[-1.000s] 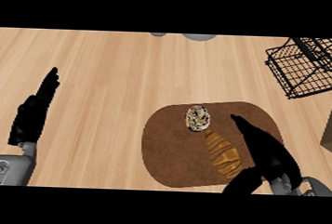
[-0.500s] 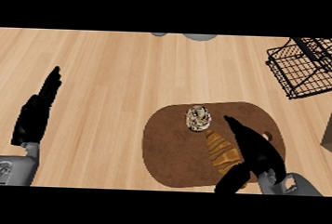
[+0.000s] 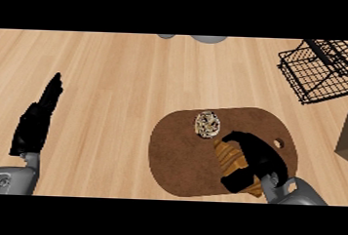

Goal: Pick the croissant from the cutting board and place it in the tiered basket

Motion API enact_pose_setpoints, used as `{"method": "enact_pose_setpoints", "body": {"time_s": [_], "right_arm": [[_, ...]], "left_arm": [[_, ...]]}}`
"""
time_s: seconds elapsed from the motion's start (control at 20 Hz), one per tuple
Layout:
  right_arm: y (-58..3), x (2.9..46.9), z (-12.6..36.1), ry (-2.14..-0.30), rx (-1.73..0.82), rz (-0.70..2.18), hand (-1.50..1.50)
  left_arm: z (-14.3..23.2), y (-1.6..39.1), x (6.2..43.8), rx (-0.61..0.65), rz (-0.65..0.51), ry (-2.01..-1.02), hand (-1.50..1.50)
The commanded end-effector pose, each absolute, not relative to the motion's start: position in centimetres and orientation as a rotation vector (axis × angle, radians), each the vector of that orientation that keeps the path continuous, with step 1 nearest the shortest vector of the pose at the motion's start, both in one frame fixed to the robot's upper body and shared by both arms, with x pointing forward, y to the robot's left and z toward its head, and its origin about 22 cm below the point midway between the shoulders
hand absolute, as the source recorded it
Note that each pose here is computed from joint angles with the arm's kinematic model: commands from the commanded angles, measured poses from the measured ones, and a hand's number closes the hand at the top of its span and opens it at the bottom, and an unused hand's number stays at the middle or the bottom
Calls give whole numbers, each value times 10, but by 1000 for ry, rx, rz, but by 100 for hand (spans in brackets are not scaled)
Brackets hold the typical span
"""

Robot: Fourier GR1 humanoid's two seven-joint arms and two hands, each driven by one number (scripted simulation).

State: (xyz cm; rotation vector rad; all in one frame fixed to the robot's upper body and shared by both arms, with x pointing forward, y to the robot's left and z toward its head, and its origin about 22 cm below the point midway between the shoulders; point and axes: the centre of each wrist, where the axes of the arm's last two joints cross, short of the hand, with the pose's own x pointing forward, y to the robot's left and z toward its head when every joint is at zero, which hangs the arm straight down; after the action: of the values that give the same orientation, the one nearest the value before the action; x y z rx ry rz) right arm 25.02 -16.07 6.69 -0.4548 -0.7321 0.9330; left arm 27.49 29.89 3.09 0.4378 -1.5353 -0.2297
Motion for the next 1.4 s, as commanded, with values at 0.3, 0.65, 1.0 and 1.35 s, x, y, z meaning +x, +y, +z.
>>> {"method": "enact_pose_setpoints", "body": {"time_s": [0.3,0.65,1.0,1.35], "right_arm": [[-145,252,64,-696,-496,1085,150],[-156,242,73,-916,-455,1182,150],[-186,237,90,-1269,-489,1252,150],[-211,233,154,-1647,-589,839,150]], "left_arm": [[48,288,272,422,-207,-1535,0],[31,289,285,437,-242,-1520,0],[29,299,270,430,-231,-1533,0],[30,305,269,460,-228,-1514,0]]}}
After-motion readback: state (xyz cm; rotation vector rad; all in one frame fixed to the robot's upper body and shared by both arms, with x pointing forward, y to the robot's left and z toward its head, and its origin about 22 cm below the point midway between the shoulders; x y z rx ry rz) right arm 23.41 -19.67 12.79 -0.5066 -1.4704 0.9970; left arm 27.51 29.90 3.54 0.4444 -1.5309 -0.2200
